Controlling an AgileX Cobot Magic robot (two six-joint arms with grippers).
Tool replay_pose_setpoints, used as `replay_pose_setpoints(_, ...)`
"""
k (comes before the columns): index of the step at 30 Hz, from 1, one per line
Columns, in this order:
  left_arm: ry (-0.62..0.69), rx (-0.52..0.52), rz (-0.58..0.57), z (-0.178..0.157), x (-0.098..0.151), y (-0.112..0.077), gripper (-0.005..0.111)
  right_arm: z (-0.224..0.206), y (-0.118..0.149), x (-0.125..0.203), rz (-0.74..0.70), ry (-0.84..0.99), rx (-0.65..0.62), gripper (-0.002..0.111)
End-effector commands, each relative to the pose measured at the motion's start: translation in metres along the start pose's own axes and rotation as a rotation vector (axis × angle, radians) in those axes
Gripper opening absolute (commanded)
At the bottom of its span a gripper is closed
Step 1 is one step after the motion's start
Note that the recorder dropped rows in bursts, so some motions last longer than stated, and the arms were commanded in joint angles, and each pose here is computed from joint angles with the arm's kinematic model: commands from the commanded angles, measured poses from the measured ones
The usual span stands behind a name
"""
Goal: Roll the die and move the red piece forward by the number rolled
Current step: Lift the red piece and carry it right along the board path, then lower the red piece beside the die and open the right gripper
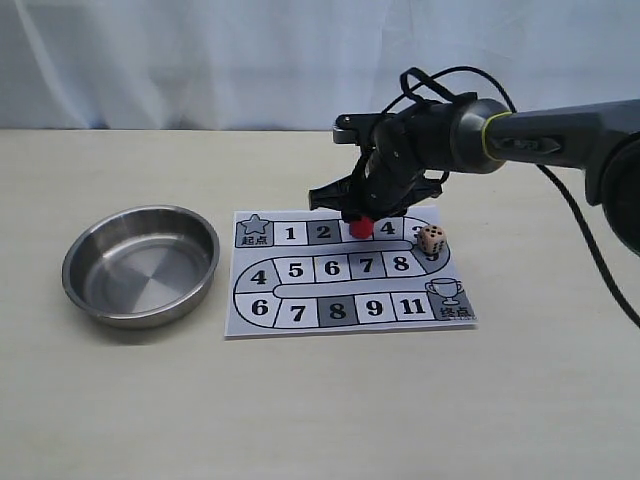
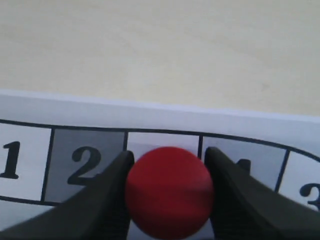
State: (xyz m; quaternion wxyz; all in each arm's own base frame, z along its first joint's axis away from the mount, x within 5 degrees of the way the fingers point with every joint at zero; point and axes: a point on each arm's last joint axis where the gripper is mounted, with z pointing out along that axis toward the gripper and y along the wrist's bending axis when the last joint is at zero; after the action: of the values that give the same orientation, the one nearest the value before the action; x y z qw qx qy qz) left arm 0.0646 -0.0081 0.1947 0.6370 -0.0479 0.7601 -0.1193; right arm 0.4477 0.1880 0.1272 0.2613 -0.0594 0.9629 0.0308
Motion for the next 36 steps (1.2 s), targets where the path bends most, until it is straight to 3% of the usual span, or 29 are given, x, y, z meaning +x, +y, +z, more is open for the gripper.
replay_pose_setpoints(1,-0.017,0.004,-0.003,0.000,-0.001,0.000,0.000,-0.040,-0.002,-0.022,-0.053,-0.104,0.007,0.004)
replay_pose_setpoints(5,-0.017,0.004,-0.003,0.000,-0.001,0.000,0.000,-0.078,-0.006,-0.038,-0.064,-0.186,0.013,0.004)
replay_pose_setpoints(9,-0.017,0.004,-0.003,0.000,-0.001,0.000,0.000,-0.084,-0.012,-0.040,-0.058,-0.186,0.029,0.004)
replay_pose_setpoints(22,-0.017,0.004,-0.003,0.000,-0.001,0.000,0.000,0.012,-0.026,0.019,-0.012,0.017,0.062,0.004)
replay_pose_setpoints(25,-0.017,0.004,-0.003,0.000,-0.001,0.000,0.000,0.018,-0.028,0.025,-0.012,0.051,0.077,0.004)
replay_pose_setpoints(31,-0.017,0.004,-0.003,0.000,-0.001,0.000,0.000,-0.021,-0.028,0.000,-0.050,-0.061,0.074,0.004)
replay_pose_setpoints(36,-0.017,0.004,-0.003,0.000,-0.001,0.000,0.000,-0.062,-0.043,-0.023,-0.028,-0.153,0.089,0.004)
